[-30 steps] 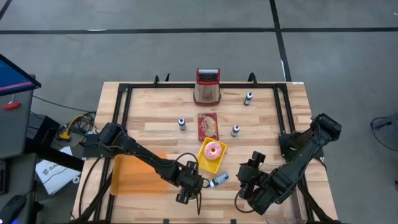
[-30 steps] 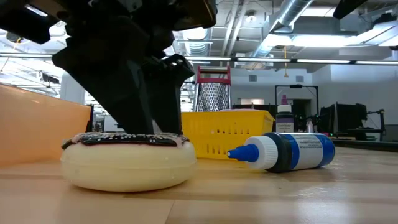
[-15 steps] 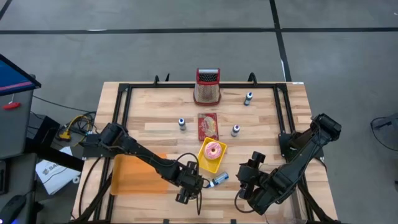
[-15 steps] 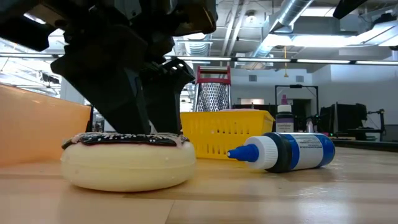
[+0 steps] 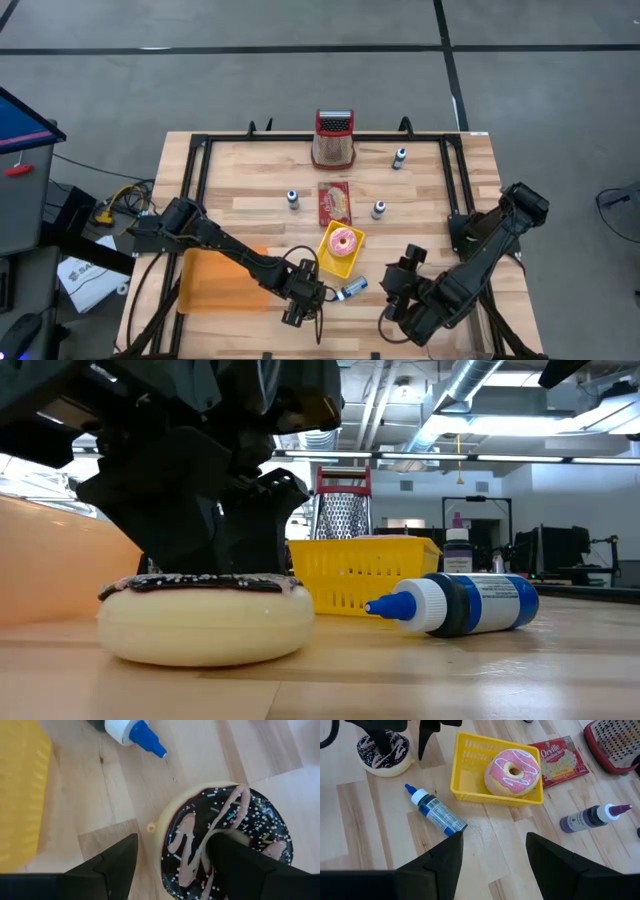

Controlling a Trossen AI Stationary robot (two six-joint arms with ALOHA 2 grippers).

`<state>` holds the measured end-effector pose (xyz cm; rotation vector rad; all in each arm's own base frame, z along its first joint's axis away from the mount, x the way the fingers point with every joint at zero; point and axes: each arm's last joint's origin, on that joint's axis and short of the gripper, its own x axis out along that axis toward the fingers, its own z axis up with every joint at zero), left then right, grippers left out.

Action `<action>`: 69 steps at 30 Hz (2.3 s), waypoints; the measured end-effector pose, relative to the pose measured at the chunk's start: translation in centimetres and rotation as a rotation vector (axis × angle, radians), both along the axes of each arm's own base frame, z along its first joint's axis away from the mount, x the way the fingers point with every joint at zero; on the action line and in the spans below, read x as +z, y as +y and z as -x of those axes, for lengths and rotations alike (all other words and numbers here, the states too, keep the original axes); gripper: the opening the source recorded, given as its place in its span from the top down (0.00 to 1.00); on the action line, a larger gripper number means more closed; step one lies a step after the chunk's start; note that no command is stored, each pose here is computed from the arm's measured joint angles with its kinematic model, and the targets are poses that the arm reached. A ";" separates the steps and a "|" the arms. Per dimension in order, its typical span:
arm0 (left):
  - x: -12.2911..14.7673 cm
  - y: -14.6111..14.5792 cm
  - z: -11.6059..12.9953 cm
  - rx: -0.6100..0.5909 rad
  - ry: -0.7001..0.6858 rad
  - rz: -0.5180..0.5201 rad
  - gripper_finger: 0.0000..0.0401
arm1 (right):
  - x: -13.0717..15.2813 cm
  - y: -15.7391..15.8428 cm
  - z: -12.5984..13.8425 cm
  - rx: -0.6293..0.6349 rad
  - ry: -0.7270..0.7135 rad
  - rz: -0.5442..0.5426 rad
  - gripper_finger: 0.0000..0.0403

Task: Pick & Place Food Item
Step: Put the brown donut into the yellow basket

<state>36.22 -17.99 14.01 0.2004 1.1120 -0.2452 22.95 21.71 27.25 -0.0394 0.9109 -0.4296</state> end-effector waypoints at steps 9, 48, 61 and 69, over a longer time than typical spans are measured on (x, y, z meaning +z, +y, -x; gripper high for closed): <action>0.0 -0.1 -0.1 -0.007 -0.007 0.012 0.50 | 0.0 0.0 0.0 -0.008 -0.004 -0.005 0.48; 6.0 5.5 -2.5 0.194 -0.416 -0.500 0.73 | 0.0 0.3 0.3 -0.005 -0.013 -0.007 0.48; 4.6 6.3 -2.2 0.221 -0.414 -0.493 0.71 | 0.0 0.4 0.4 0.001 -0.026 0.010 0.48; 4.3 6.3 -2.1 0.232 -0.420 -0.483 0.59 | 0.0 0.4 0.4 0.000 -0.028 0.010 0.48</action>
